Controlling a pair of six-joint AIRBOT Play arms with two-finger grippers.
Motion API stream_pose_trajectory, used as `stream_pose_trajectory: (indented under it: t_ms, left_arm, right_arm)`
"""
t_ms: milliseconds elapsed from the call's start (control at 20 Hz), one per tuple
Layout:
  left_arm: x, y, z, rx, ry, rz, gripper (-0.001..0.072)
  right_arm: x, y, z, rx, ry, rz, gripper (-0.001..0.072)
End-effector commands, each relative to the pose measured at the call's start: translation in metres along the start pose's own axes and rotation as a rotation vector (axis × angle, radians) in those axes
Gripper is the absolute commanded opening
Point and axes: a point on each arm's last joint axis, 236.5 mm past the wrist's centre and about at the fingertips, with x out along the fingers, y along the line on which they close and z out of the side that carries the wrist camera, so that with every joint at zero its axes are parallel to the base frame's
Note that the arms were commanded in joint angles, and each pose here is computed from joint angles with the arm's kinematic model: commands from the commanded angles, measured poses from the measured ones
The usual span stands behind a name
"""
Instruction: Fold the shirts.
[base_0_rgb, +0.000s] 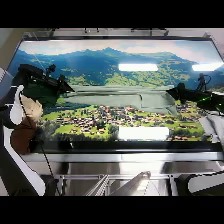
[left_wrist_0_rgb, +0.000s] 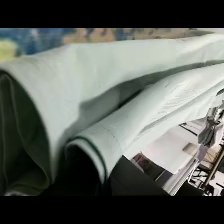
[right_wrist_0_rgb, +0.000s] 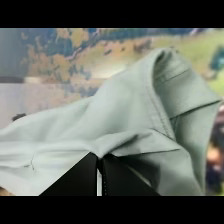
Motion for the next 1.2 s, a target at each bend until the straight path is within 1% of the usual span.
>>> stream_pose_trajectory:
  t_ms: [0, 50, 100, 150, 200, 250, 300, 350, 400, 500, 550, 600, 650, 700, 750, 950, 1000, 1050, 1150]
  left_arm:
    - [0.008, 0.014, 0.005, -0.023, 0.001, 0.018, 0.0019]
    - [0.007, 0.012, 0.004, -0.022, 0.003, 0.007, 0.0164]
    - [0.001, 0.008, 0.004, -0.010, 0.008, 0.004, 0.0439]
    - [-0.005, 0.000, 0.005, 0.012, 0.009, -0.003, 0.0661]
    - [-0.016, -0.014, 0.007, 0.036, 0.001, -0.033, 0.0706]
    - [-0.026, -0.033, 0.007, 0.067, -0.002, -0.072, 0.0706]
    - [-0.038, -0.043, 0.007, 0.077, -0.015, -0.087, 0.0706]
    - [-0.047, -0.050, 0.005, 0.086, -0.033, -0.084, 0.0705]
    - [-0.057, -0.053, 0.003, 0.081, -0.055, -0.082, 0.0705]
    - [-0.073, -0.056, -0.002, 0.061, -0.096, -0.080, 0.0705]
    - [-0.081, -0.056, -0.003, 0.053, -0.119, -0.080, 0.0694]
    - [-0.085, -0.059, -0.005, 0.054, -0.127, -0.080, 0.0623]
    - [-0.088, -0.064, -0.008, 0.061, -0.133, -0.079, 0.0389]
    - [-0.088, -0.071, -0.011, 0.075, -0.131, -0.076, 0.0047]
    - [-0.086, -0.079, -0.012, 0.102, -0.132, -0.073, 0.0017]
    - [-0.049, -0.102, -0.007, 0.148, -0.123, -0.060, 0.0015]
    - [-0.034, -0.105, -0.006, 0.153, -0.109, -0.059, 0.0015]
    - [-0.015, -0.108, -0.005, 0.159, -0.092, -0.057, 0.0015]
    - [0.029, -0.115, -0.006, 0.175, -0.059, -0.042, 0.0013]
  right_arm:
    - [0.009, -0.010, -0.004, -0.018, 0.020, -0.009, 0.0030]
    - [0.007, -0.006, -0.005, -0.020, 0.026, 0.004, 0.0146]
    - [0.003, -0.001, -0.005, -0.025, 0.033, 0.022, 0.0234]
    - [-0.005, 0.007, -0.004, -0.042, 0.049, 0.049, 0.0234]
    - [-0.016, 0.016, -0.003, -0.067, 0.069, 0.073, 0.0234]
    - [-0.029, 0.021, 0.000, -0.077, 0.087, 0.076, 0.0236]
    - [-0.043, 0.021, 0.005, -0.090, 0.095, 0.054, 0.0282]
    - [-0.057, 0.015, 0.012, -0.115, 0.092, 0.003, 0.0401]
    - [-0.069, 0.005, 0.019, -0.127, 0.091, -0.058, 0.0487]
    - [-0.080, -0.016, 0.024, -0.118, 0.100, -0.156, 0.0602]
    - [-0.079, -0.027, 0.021, -0.087, 0.110, -0.190, 0.0623]
    - [-0.074, -0.034, 0.016, -0.053, 0.126, -0.192, 0.0623]
    - [-0.067, -0.039, 0.009, -0.021, 0.152, -0.185, 0.0622]
    - [-0.058, -0.043, 0.001, -0.003, 0.182, -0.181, 0.0622]
    - [-0.049, -0.046, -0.009, 0.015, 0.215, -0.176, 0.0620]
    - [-0.003, -0.035, -0.037, 0.044, 0.292, -0.126, 0.0618]
    - [0.009, -0.027, -0.042, 0.050, 0.304, -0.108, 0.0548]
    - [0.020, -0.019, -0.046, 0.051, 0.319, -0.095, 0.0501]
    - [0.039, -0.005, -0.052, 0.043, 0.350, -0.087, 0.0498]
